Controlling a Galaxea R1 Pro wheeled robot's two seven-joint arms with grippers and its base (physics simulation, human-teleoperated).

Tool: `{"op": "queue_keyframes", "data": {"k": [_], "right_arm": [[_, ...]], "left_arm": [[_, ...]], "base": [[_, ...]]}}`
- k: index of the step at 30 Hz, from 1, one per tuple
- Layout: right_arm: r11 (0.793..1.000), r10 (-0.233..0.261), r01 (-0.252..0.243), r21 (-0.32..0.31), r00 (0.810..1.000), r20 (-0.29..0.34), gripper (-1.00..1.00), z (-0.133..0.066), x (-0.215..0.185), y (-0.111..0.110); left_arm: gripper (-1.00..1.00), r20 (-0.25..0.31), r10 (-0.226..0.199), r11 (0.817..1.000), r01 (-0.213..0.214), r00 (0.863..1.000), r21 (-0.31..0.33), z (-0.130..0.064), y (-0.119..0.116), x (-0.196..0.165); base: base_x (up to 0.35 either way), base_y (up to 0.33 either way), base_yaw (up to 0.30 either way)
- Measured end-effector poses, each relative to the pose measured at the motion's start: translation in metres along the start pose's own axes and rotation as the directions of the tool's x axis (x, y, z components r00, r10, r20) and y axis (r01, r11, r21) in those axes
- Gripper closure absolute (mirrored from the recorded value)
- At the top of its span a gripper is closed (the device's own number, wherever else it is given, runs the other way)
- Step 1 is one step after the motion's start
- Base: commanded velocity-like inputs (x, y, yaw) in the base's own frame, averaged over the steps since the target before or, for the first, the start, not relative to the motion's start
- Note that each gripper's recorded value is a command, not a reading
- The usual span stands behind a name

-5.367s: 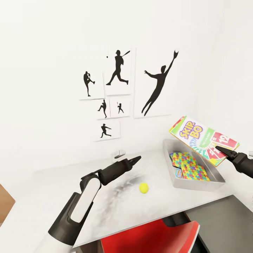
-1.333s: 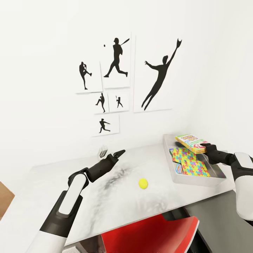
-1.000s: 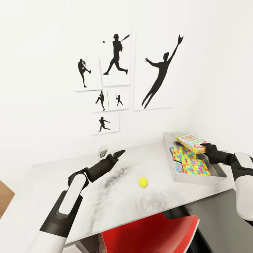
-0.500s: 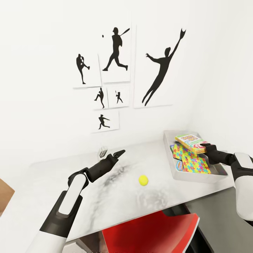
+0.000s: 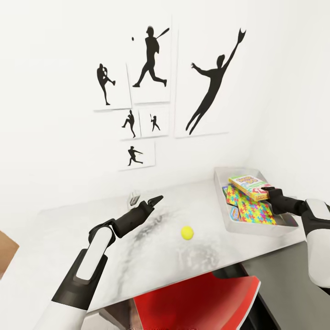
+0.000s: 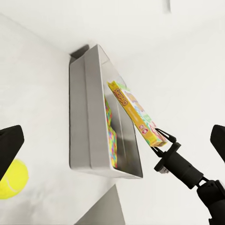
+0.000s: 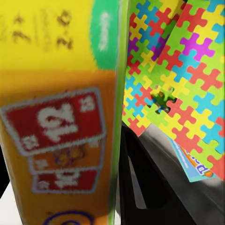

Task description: Put all the toys in the child's room - the three board games (two on the bed and one on the table), the two jigsaw puzzles on the table, and the tennis ball on the table - inside the toy box on the table in the child's room.

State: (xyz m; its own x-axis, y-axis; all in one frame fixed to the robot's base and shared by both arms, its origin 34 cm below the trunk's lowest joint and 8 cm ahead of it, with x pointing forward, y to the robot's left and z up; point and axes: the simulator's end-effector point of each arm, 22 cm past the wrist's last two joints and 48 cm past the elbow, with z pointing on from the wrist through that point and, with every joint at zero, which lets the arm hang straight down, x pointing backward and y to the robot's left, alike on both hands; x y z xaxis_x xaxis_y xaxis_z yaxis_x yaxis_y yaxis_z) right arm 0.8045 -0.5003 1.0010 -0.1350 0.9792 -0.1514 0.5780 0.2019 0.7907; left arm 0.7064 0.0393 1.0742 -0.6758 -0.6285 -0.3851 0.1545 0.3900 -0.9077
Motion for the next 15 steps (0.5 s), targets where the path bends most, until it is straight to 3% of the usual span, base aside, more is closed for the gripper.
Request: {"op": "queue_keyframes", "data": {"k": [15], "right_arm": [[1.000, -0.005, 0.005, 0.011, 1.000, 0.009, 1.00, 0.0054, -0.0046, -0.0066]], "left_arm": [[-1.00, -0.009, -0.012, 1.000, 0.012, 1.000, -0.012, 0.0034, 0.0105, 0.0041]], "base": [[0.000, 0.000, 0.000]]}}
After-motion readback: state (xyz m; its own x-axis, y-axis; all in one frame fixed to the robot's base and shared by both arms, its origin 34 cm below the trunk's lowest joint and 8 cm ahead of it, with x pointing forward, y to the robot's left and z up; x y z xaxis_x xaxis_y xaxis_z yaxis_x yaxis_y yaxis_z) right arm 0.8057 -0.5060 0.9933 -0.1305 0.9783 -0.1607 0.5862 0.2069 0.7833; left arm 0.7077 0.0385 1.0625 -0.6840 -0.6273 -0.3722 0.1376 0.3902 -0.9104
